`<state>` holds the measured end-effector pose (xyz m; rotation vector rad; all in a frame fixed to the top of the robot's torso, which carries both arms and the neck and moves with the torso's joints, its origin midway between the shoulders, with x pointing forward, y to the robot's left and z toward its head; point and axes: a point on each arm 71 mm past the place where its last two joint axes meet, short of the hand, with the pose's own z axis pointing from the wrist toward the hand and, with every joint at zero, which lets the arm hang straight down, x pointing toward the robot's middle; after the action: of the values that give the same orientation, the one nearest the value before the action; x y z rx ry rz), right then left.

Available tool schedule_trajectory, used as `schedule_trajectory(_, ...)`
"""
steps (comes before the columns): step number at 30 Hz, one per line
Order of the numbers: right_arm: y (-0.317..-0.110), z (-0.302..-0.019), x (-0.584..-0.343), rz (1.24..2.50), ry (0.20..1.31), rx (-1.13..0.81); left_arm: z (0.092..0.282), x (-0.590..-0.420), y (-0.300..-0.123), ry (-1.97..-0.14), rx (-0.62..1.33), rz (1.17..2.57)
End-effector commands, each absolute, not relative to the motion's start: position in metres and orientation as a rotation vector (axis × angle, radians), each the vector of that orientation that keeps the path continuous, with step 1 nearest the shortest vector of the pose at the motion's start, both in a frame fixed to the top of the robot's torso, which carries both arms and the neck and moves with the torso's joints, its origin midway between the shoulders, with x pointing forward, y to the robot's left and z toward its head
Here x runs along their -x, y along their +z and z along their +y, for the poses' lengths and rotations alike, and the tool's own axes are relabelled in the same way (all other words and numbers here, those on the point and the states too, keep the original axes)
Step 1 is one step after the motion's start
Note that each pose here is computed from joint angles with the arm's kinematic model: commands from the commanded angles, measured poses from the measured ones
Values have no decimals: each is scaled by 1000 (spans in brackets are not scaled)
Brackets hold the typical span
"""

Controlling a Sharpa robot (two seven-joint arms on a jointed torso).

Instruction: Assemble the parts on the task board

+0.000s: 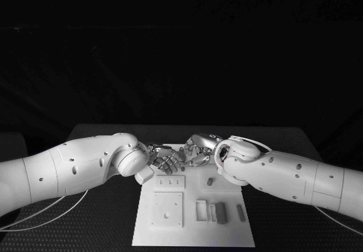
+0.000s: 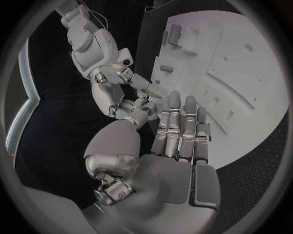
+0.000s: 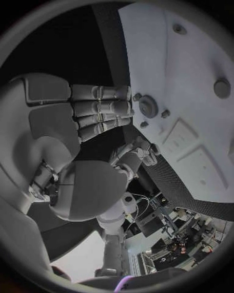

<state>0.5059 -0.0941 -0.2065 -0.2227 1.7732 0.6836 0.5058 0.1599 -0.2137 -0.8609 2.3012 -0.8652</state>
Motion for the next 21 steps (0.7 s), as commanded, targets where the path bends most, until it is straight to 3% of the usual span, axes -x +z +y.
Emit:
schedule_trajectory(1,-206,-101,-508,1761,696,197,159,-507,-212,-861,796,2293)
schedule_trajectory(8,-204,-137,-528,1713,744,-15,167,-510,-213,-753,639,2309)
schedule_trajectory(21,-175,-192,-566,1597,814,-353,172,-512,-213,-504,491,2269)
